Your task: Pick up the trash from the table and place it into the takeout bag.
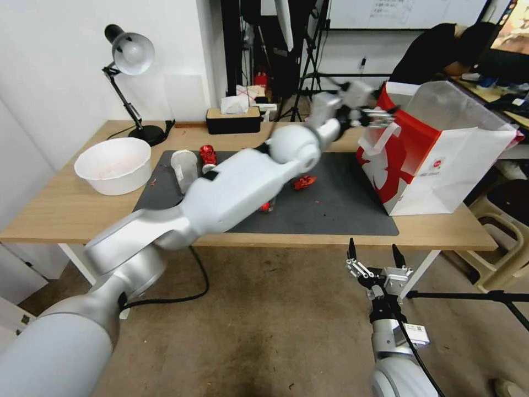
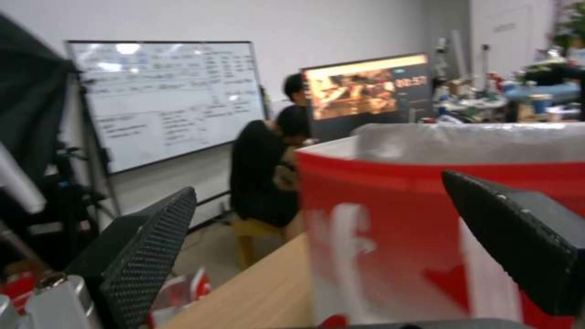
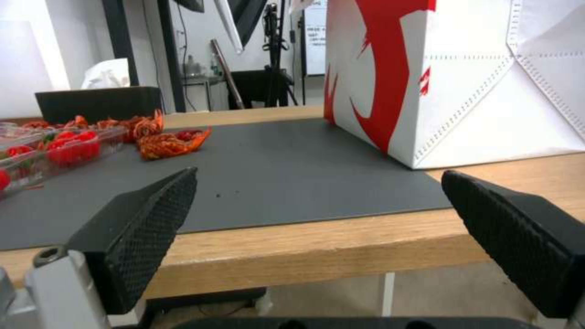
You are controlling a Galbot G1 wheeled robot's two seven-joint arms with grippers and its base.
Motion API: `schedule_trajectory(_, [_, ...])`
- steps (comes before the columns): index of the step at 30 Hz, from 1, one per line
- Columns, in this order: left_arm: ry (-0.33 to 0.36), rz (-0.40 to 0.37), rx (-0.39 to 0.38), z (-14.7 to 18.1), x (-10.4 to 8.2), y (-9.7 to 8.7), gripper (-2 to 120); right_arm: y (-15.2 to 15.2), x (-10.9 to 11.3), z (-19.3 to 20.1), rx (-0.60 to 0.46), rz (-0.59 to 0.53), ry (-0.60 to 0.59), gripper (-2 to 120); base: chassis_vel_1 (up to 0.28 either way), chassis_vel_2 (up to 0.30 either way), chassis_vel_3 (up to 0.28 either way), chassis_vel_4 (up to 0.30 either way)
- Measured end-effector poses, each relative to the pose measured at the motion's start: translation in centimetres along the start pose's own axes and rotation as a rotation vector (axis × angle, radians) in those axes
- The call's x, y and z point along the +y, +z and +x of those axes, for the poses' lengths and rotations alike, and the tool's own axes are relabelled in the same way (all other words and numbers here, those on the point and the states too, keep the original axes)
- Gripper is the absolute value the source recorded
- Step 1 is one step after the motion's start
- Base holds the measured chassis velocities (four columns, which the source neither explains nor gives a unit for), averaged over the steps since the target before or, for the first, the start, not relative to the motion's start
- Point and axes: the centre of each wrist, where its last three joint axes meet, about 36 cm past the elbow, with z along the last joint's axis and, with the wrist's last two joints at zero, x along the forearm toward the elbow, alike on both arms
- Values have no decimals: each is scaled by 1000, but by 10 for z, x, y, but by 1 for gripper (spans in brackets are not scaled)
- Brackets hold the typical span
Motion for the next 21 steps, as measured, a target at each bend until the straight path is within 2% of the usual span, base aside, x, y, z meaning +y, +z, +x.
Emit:
schedule_trajectory(2, [-40,-2,1,23,15,8,100,1,0,1,4,0,1,100,0,0,0,0])
schedule_trajectory(3, [-40,-2,1,23,15,8,100,1,0,1,4,0,1,100,0,0,0,0])
schedule_trajectory(6, [-107,-17,12,66,37,25,100,0,0,2,5,0,1,100,0,0,0,0])
schedule_trajectory(7, [-107,-17,12,66,37,25,100,0,0,2,5,0,1,100,0,0,0,0])
schedule_trajectory(10, [-168,-14,10,106,53,34,100,-1,0,2,1,0,0,100,0,0,0,0])
schedule_trajectory(11, [-168,-14,10,106,53,34,100,-1,0,2,1,0,0,100,0,0,0,0])
schedule_trajectory(13, [-204,-20,16,133,60,42,100,-2,1,2,-1,0,-1,100,0,0,0,0])
schedule_trajectory(16, [-229,-19,19,153,62,47,100,-2,1,1,-1,-1,-3,100,0,0,0,0])
schedule_trajectory(21, [-270,-18,20,185,63,49,100,-1,2,1,-1,-1,-5,100,0,0,0,0])
